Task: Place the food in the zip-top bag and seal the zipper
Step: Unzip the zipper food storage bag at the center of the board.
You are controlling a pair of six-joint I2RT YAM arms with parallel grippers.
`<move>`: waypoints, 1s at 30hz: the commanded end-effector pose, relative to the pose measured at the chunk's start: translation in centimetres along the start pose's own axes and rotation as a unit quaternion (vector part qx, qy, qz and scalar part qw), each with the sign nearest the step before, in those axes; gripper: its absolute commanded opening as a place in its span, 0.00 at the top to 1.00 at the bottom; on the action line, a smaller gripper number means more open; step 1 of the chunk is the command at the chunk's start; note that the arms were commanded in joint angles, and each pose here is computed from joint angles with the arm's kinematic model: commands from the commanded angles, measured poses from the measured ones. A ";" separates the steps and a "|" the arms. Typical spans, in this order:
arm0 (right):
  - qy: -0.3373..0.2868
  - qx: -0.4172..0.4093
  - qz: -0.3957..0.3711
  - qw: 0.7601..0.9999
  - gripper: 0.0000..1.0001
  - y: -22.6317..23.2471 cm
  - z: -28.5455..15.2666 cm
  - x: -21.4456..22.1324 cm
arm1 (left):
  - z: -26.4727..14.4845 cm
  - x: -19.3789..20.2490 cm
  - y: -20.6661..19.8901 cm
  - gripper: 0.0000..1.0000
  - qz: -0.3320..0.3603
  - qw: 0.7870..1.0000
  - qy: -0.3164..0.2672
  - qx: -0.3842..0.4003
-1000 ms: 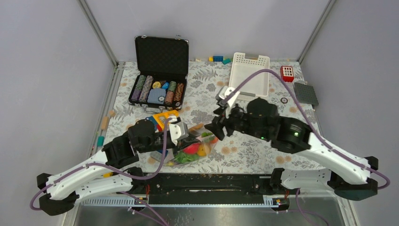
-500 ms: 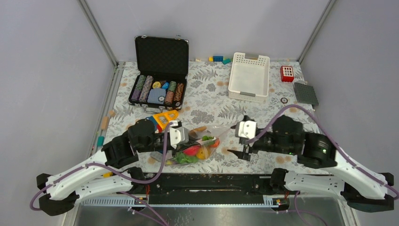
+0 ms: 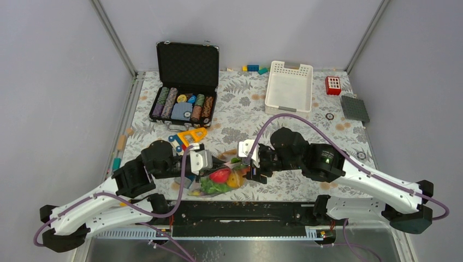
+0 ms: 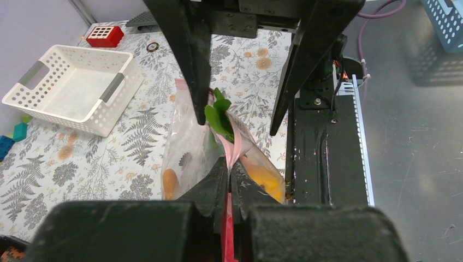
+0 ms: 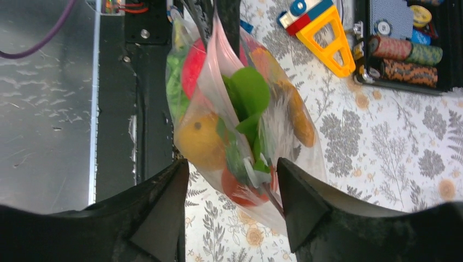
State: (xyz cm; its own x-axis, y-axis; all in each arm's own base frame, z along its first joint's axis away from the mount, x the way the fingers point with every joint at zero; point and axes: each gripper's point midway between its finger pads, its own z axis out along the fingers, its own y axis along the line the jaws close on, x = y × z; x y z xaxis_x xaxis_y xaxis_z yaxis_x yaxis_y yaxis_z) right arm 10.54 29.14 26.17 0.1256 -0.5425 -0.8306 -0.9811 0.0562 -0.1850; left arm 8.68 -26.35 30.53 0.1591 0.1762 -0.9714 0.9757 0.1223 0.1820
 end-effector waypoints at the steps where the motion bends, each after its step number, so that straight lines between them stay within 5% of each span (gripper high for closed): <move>1: -0.067 -0.029 -0.005 0.997 0.38 0.8 -1.1 -4.1 | -0.4 -1.8 1.1 1.00 0.018 0.999 -0.037 -0.032; 13: -0.051 -0.054 0.008 0.997 0.91 1.8 -1.3 -3.3 | -0.3 -1.6 3.2 1.00 -0.009 0.994 -0.050 -0.096; 19: -0.009 -0.003 0.039 0.999 0.91 0.4 -1.2 -0.7 | -1.8 -1.7 7.1 1.00 -0.056 0.969 -0.085 -0.224; 30: 0.012 0.062 0.100 0.993 0.90 -2.1 -3.0 4.3 | -1.9 -0.3 7.7 1.00 -0.062 0.964 -0.069 -0.249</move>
State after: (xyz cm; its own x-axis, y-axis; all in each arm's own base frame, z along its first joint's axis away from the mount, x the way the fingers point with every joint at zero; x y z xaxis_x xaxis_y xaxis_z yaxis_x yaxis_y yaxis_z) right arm 12.78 27.36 26.70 0.0148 -0.4630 -0.8862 -0.9717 0.2022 -0.1219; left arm 13.40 -25.51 29.28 0.0554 0.0932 -0.9941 0.8919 0.4430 0.0912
